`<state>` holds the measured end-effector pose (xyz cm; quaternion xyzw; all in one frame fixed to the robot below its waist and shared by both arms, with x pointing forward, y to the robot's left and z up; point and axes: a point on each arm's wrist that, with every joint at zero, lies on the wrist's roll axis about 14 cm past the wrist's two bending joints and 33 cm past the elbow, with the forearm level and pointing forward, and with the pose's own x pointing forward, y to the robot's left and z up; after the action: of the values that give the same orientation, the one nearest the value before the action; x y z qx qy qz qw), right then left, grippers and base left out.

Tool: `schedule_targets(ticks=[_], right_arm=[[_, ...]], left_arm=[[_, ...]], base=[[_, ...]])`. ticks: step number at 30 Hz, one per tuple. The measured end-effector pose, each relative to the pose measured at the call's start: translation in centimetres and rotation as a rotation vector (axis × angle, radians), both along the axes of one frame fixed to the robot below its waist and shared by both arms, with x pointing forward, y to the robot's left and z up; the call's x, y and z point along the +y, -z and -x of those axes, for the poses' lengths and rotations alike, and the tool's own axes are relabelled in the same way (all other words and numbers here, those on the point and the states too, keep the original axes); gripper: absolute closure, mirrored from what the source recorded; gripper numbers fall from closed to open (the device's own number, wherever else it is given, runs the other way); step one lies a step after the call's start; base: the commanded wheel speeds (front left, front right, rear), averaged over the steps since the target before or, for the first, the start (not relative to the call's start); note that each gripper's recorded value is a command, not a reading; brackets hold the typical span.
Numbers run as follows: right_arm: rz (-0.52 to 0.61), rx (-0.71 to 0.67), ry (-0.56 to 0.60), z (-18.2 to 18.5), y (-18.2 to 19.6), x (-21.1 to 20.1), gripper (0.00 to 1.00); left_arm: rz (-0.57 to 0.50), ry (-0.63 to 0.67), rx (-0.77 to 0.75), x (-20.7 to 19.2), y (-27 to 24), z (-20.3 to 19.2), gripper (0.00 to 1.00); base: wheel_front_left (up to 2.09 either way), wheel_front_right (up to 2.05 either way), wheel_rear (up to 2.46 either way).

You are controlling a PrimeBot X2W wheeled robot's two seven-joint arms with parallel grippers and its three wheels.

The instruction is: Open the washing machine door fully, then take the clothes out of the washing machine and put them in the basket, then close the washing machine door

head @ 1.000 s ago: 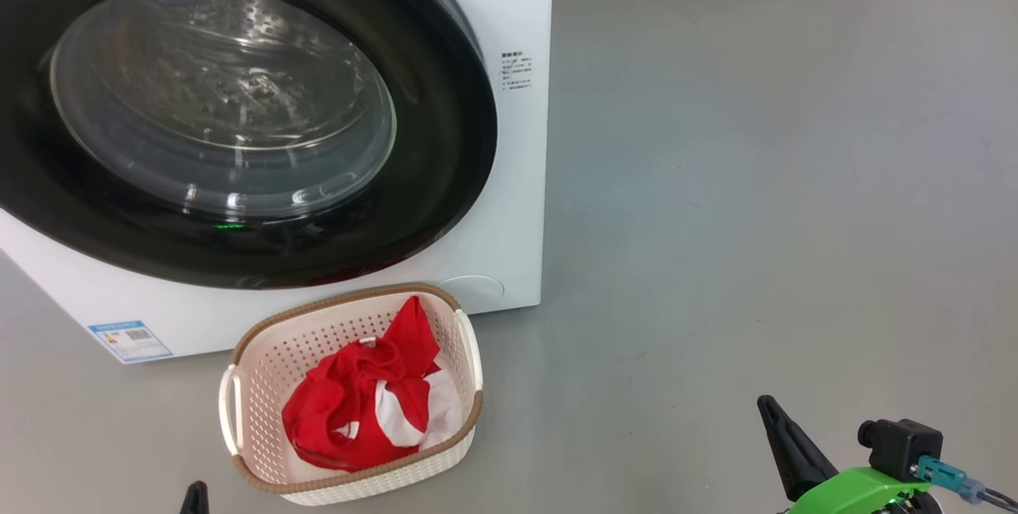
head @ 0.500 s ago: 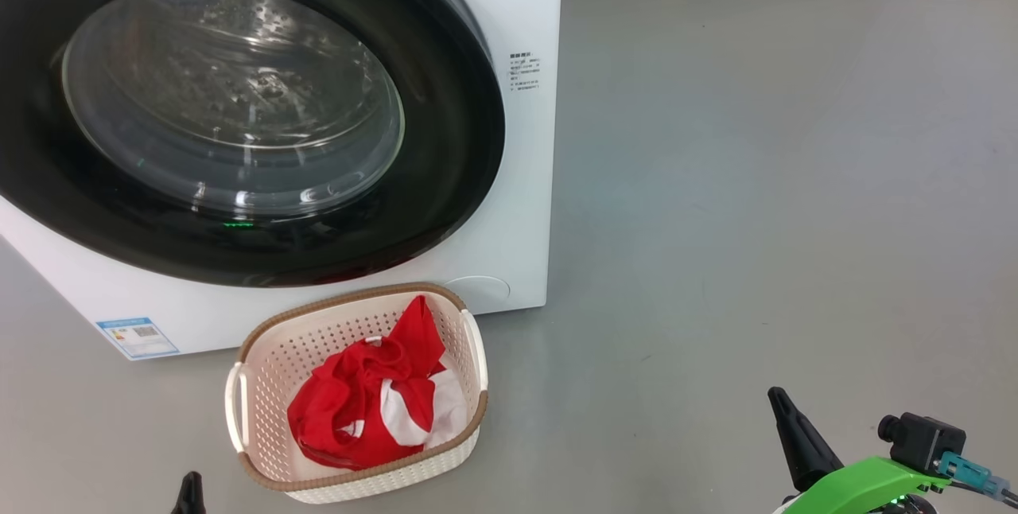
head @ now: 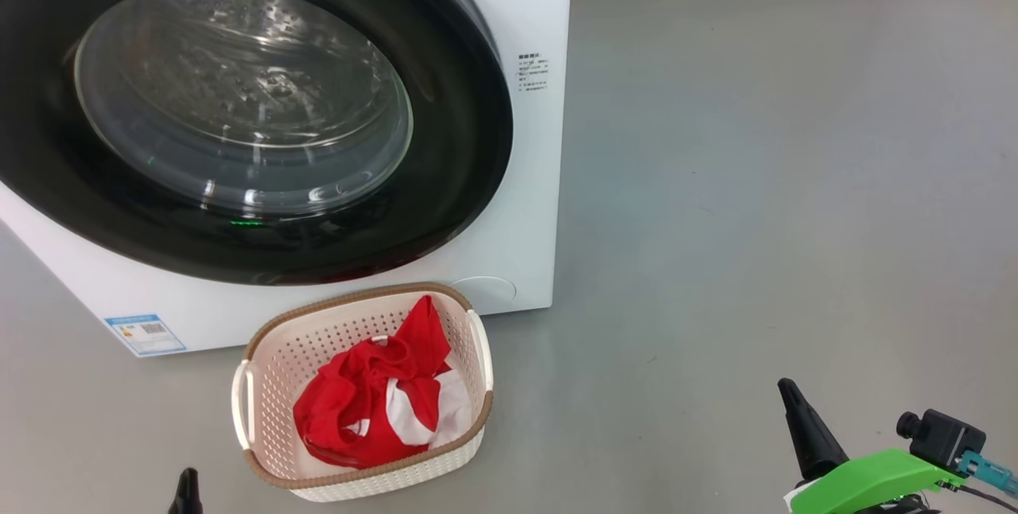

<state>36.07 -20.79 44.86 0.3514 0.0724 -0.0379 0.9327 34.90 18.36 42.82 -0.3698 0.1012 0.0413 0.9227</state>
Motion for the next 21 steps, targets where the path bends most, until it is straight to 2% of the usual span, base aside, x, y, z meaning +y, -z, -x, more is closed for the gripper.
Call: schedule_targets(ticks=[21], right_arm=[[-0.221, -0.018, 0.053, -0.6, -0.9, -0.2, 1.00]], left_arm=[[0.205, -0.046, -0.023, 0.2, -1.3, -1.0, 1.00]], base=[[0.00, 0.00, 0.00]])
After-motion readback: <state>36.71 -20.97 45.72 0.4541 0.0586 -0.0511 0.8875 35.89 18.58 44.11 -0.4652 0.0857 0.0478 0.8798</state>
